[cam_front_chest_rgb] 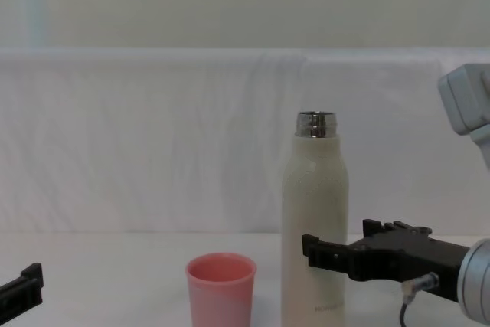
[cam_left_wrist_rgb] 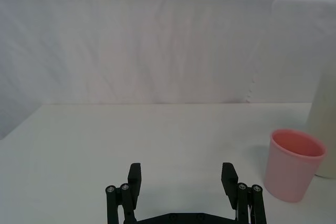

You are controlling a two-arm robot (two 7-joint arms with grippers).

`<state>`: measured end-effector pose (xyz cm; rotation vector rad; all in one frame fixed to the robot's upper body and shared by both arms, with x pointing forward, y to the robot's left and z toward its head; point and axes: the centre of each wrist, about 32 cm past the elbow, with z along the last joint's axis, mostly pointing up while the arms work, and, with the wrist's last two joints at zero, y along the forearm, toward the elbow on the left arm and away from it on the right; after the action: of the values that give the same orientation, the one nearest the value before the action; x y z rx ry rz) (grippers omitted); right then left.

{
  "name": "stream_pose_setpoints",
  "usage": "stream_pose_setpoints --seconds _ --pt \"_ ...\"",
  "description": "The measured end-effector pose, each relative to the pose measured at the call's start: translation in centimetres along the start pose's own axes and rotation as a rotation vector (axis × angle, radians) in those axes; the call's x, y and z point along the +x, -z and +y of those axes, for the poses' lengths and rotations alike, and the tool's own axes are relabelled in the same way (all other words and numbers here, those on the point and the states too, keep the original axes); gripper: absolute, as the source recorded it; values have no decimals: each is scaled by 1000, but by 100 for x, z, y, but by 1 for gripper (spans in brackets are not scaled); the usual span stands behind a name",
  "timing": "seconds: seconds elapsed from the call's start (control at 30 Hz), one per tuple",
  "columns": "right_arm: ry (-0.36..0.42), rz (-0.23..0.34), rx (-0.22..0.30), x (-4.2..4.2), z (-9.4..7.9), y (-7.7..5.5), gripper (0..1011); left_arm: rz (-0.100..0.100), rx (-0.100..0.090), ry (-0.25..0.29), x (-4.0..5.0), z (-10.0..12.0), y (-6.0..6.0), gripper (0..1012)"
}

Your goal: Grasp the thermos with one hand and pour water into the cup lid.

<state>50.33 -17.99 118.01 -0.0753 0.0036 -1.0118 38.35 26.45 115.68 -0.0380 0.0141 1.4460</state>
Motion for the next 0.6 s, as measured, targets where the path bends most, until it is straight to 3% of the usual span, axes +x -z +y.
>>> stream_pose_setpoints --seconds 0.6 --pt "-2 4 6 -12 145 -19 1001 0 0 0 0 0 0 1001"
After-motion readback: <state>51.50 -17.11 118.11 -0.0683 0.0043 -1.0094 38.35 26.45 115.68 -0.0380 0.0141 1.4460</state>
